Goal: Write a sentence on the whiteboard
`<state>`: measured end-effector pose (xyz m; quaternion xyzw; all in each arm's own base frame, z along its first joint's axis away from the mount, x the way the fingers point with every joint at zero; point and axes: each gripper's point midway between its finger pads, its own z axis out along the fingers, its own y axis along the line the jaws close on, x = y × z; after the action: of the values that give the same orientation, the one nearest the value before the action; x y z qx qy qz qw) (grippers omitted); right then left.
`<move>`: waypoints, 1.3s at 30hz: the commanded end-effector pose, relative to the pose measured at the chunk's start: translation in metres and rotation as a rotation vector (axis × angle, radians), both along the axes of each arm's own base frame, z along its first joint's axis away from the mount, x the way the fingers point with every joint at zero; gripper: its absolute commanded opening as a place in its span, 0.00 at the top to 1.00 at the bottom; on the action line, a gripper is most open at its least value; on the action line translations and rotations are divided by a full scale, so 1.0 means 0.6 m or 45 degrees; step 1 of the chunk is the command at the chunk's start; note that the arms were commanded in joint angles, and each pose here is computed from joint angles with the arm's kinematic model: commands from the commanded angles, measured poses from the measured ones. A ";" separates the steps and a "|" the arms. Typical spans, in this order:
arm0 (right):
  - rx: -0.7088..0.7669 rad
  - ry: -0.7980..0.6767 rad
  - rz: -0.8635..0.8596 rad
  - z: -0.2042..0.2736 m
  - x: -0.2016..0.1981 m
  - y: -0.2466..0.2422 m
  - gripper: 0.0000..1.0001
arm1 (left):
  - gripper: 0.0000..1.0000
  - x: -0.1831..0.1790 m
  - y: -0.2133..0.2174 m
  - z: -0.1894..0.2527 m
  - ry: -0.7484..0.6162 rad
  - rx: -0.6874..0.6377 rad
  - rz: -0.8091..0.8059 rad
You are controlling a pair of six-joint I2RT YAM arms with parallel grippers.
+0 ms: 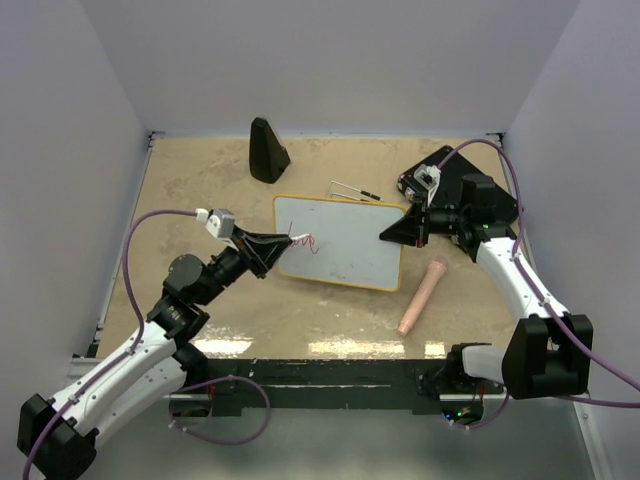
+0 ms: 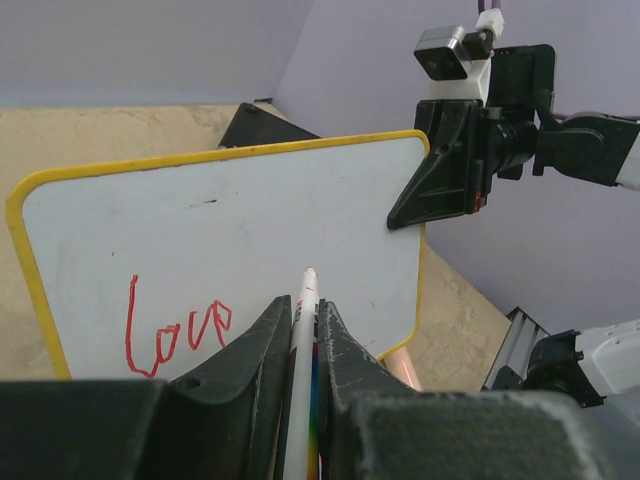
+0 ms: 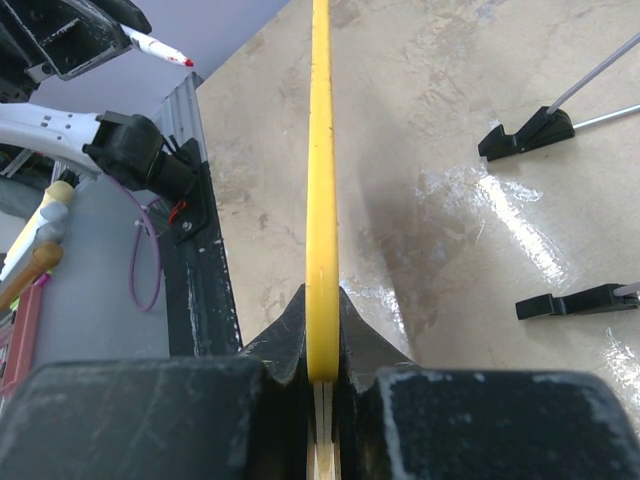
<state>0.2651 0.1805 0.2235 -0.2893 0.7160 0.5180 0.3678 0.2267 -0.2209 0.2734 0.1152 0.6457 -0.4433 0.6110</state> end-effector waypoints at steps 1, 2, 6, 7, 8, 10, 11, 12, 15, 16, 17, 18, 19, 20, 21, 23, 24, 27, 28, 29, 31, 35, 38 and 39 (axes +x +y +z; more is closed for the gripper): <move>0.053 -0.108 0.065 0.040 -0.017 0.003 1.00 | 1.00 -0.003 0.014 -0.010 0.060 -0.056 0.044; 0.052 -0.110 0.063 0.041 -0.017 0.003 1.00 | 1.00 -0.006 0.016 -0.005 0.060 -0.092 0.042; 0.049 -0.118 0.058 0.042 -0.019 0.003 1.00 | 1.00 -0.016 0.020 -0.019 0.084 -0.114 0.034; 0.049 -0.119 0.058 0.042 -0.020 0.003 1.00 | 1.00 -0.018 0.021 -0.025 0.094 -0.109 0.034; 0.049 -0.118 0.058 0.041 -0.019 0.003 1.00 | 1.00 -0.020 0.022 -0.028 0.094 -0.101 0.031; 0.051 -0.116 0.061 0.042 -0.018 0.003 1.00 | 1.00 -0.022 0.022 -0.035 0.098 -0.080 0.029; 0.052 -0.112 0.063 0.040 -0.019 0.003 1.00 | 1.00 -0.024 0.021 -0.035 0.088 -0.068 0.019; 0.052 -0.114 0.063 0.041 -0.018 0.003 1.00 | 1.00 -0.025 0.020 -0.035 0.082 -0.062 0.012; 0.053 -0.105 0.065 0.038 -0.018 0.003 1.00 | 1.00 -0.025 0.020 -0.044 0.087 -0.037 0.011; 0.053 -0.110 0.065 0.039 -0.018 0.003 1.00 | 1.00 -0.025 0.020 -0.046 0.084 -0.034 0.012; 0.054 -0.109 0.066 0.039 -0.018 0.003 1.00 | 1.00 -0.026 0.019 -0.047 0.081 -0.036 0.006; 0.055 -0.104 0.068 0.038 -0.018 0.004 1.00 | 1.00 -0.027 0.018 -0.053 0.082 -0.034 0.000; 0.055 -0.106 0.068 0.037 -0.018 0.004 1.00 | 1.00 -0.028 0.016 -0.049 0.069 -0.044 -0.008; 0.055 -0.101 0.070 0.036 -0.018 0.004 1.00 | 1.00 -0.029 0.014 -0.051 0.069 -0.044 -0.014; 0.056 -0.099 0.069 0.036 -0.017 0.004 1.00 | 1.00 -0.031 0.011 -0.053 0.068 -0.043 -0.024; 0.056 -0.100 0.070 0.035 -0.015 0.004 1.00 | 1.00 -0.035 0.003 -0.052 0.056 -0.048 -0.037; 0.057 -0.095 0.071 0.034 -0.015 0.004 1.00 | 1.00 -0.035 0.000 -0.051 0.053 -0.048 -0.037; 0.050 -0.130 0.079 0.033 -0.012 0.004 1.00 | 1.00 -0.036 -0.013 -0.050 0.039 -0.029 -0.035; 0.049 -0.130 0.077 0.033 -0.012 0.003 1.00 | 1.00 -0.033 -0.014 -0.050 0.032 -0.026 -0.020; 0.049 -0.130 0.078 0.032 -0.012 0.003 1.00 | 1.00 -0.036 -0.019 -0.049 0.028 -0.025 -0.029; 0.050 -0.128 0.080 0.031 -0.011 0.003 1.00 | 1.00 -0.033 -0.022 -0.047 0.018 -0.032 -0.023; 0.049 -0.136 0.077 0.030 -0.009 0.001 1.00 | 1.00 -0.035 -0.030 -0.045 -0.021 -0.021 -0.058; 0.050 -0.137 0.080 0.030 -0.010 0.001 1.00 | 1.00 -0.030 -0.032 -0.047 -0.022 -0.015 -0.049; 0.050 -0.141 0.083 0.029 -0.010 0.001 1.00 | 1.00 -0.029 -0.032 -0.046 -0.023 -0.017 -0.045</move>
<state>0.2636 0.1784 0.2229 -0.2976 0.7123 0.5118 0.3770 0.2049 -0.2398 0.2227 0.1224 0.6689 -0.4559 0.5742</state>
